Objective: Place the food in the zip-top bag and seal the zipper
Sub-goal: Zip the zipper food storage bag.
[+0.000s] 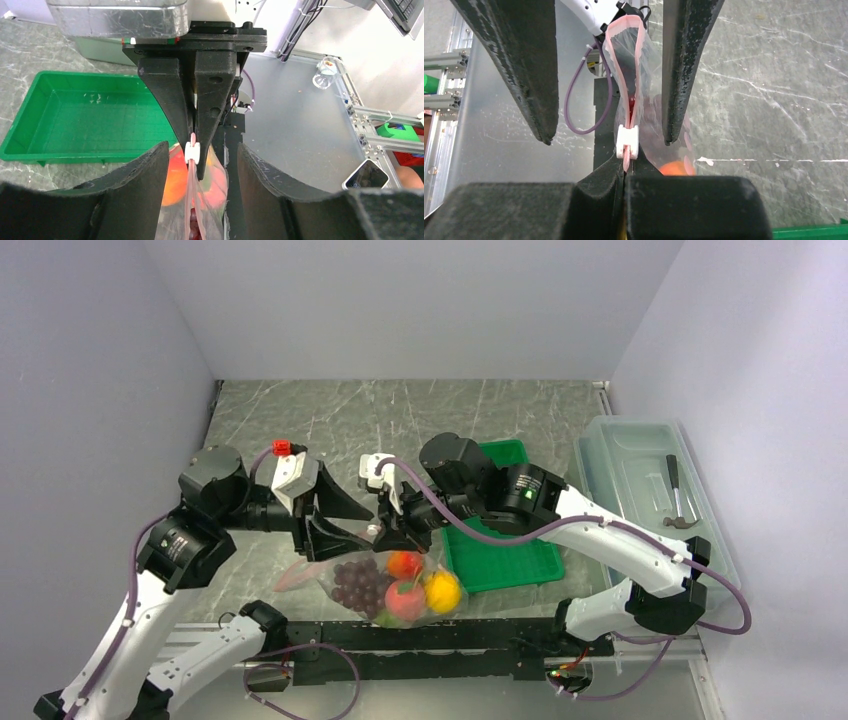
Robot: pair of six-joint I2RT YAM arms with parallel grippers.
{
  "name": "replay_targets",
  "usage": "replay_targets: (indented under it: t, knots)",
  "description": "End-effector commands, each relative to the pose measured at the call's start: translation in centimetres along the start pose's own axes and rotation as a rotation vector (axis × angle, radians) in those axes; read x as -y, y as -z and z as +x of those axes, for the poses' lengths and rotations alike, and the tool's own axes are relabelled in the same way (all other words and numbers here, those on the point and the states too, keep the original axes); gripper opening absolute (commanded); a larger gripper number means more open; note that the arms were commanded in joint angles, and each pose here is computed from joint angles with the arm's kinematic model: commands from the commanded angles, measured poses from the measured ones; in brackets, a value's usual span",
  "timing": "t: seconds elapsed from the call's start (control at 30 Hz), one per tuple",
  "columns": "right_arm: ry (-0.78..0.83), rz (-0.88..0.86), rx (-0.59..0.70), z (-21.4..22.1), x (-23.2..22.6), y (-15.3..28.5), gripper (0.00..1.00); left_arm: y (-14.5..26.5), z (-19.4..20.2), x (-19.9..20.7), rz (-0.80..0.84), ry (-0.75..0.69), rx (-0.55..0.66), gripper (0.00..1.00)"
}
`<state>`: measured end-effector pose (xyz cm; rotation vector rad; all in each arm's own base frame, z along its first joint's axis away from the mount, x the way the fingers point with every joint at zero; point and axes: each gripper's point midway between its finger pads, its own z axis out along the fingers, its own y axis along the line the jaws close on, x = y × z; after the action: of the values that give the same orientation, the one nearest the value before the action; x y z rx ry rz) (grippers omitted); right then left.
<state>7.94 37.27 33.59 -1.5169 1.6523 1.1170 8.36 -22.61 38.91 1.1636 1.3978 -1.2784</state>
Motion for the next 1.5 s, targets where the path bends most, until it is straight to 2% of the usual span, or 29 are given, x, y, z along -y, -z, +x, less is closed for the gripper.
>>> replay_targets:
  t: [0.0,0.67,1.47]
  knots:
    - [0.059,-0.018,0.171,-5.1,-0.8,1.6,0.00,-0.4,0.0,-0.4,0.008,0.010,0.002,0.57]
    - [0.059,-0.013,0.175,-4.8,-0.5,1.6,0.00,-0.7,0.2,-1.2,-0.007,0.017,-0.002,0.41]
    - [0.054,-0.018,0.164,-4.2,-0.6,1.6,0.00,-0.5,-0.9,-0.6,-0.002,-0.010,0.034,0.37]
